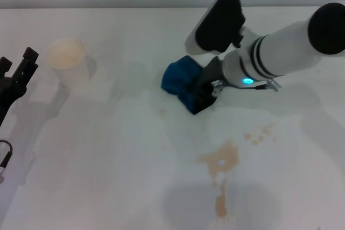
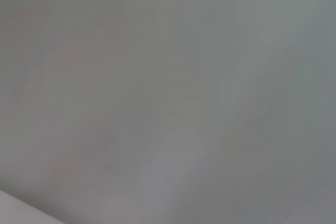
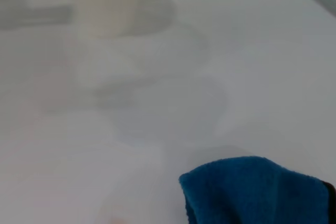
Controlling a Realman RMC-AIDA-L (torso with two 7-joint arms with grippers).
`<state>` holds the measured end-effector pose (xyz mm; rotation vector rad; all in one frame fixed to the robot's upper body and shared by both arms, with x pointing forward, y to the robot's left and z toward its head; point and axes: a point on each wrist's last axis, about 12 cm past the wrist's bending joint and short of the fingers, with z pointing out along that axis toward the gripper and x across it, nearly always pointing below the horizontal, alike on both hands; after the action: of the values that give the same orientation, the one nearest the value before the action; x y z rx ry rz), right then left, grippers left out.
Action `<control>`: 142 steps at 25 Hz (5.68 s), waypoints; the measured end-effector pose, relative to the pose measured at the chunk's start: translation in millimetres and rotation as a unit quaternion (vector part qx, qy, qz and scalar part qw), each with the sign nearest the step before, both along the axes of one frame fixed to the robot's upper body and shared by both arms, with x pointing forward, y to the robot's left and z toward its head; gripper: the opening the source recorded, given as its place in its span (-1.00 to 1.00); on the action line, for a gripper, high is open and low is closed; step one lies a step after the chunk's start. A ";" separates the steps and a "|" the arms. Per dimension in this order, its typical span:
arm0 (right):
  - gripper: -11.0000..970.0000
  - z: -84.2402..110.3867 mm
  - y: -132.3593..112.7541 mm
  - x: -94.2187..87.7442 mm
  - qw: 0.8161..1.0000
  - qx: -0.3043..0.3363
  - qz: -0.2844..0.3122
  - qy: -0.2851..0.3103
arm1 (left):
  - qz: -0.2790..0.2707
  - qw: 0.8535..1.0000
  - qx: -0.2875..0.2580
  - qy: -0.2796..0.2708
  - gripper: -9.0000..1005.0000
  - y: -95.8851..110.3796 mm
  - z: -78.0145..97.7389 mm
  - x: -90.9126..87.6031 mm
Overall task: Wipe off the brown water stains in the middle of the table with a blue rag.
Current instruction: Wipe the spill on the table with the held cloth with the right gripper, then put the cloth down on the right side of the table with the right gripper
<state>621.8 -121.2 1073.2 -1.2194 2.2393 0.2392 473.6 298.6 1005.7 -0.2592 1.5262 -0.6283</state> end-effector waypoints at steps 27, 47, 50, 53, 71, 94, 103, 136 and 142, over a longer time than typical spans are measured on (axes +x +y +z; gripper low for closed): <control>-0.78 6.0 -6.9 -8.2 0.999 0.029 -0.009 0.042 | -0.007 1.000 0.008 -0.010 0.77 1.4 3.7 4.4; -0.79 12.5 18.6 -74.7 0.958 -0.035 0.216 0.186 | -0.002 1.000 0.016 -0.015 0.77 6.2 5.3 5.2; -0.79 12.4 13.8 -81.4 0.947 -0.048 0.235 0.213 | -0.001 1.000 0.016 -0.015 0.77 6.3 5.3 5.5; -0.79 12.0 10.0 -85.2 0.941 -0.061 0.242 0.229 | -0.003 1.000 0.016 -0.016 0.77 5.4 6.1 7.2; -0.85 17.1 -65.2 -30.6 0.979 -0.136 0.059 0.142 | -0.004 1.000 0.020 -0.023 0.77 6.8 8.7 10.7; -0.86 18.9 -17.8 -79.5 0.947 -0.125 0.190 0.224 | -0.001 0.999 0.022 -0.028 0.77 8.4 10.5 12.4; -0.87 22.7 2.4 -60.2 0.977 -0.049 0.163 0.130 | 0.001 0.999 0.022 -0.026 0.77 9.2 9.8 11.3; -0.79 22.8 -51.9 13.0 0.999 -0.040 -0.009 -0.005 | 0.008 0.999 0.031 -0.034 0.77 15.5 13.3 14.0; -0.78 21.4 -53.5 13.6 0.997 -0.077 0.012 -0.017 | 0.010 0.999 0.031 -0.031 0.77 16.1 12.6 14.1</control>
<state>635.4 -174.7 1094.6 -1.3219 2.2486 0.0552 487.7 314.7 1018.3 -0.2048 1.4786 -0.5676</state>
